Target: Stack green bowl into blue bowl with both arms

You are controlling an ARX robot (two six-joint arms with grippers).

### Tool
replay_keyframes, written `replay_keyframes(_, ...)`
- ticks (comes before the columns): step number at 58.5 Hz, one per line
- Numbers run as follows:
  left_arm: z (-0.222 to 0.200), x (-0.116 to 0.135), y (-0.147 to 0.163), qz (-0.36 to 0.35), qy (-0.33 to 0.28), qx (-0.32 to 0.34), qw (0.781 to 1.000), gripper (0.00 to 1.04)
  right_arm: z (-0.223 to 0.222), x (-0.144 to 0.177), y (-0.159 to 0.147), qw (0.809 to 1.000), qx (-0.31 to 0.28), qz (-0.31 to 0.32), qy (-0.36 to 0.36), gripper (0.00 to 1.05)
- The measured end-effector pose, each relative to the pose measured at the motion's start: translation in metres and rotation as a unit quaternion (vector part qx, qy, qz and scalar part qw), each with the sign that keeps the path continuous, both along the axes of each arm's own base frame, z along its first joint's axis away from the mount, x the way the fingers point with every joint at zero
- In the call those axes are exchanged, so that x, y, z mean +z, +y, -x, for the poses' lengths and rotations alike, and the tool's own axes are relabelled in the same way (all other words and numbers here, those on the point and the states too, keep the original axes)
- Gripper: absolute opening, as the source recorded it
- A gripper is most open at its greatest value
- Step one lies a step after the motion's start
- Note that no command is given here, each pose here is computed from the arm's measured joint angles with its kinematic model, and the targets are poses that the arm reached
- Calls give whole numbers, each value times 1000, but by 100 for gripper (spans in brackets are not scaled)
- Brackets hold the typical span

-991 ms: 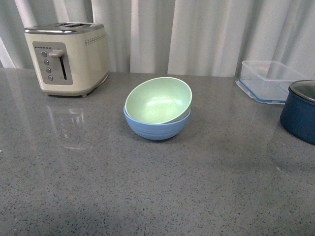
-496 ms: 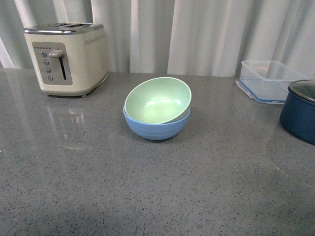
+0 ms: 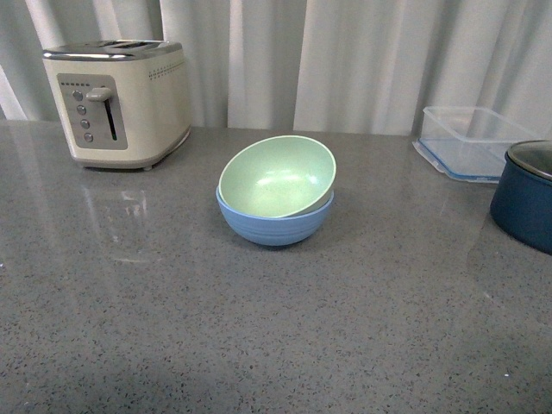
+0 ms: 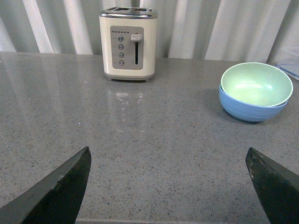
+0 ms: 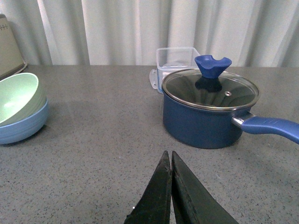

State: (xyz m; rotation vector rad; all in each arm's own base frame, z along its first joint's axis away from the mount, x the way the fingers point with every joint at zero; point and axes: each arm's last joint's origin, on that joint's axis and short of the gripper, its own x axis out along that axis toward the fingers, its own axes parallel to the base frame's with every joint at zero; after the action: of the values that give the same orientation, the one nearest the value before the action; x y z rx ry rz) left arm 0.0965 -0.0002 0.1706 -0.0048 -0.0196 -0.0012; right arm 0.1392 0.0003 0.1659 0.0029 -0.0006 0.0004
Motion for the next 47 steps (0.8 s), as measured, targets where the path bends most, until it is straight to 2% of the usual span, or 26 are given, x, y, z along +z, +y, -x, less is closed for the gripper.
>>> replay_keyframes(47,0,0,0,0,0,0,1000,98,25,3,0,1000,0,0,-4,1)
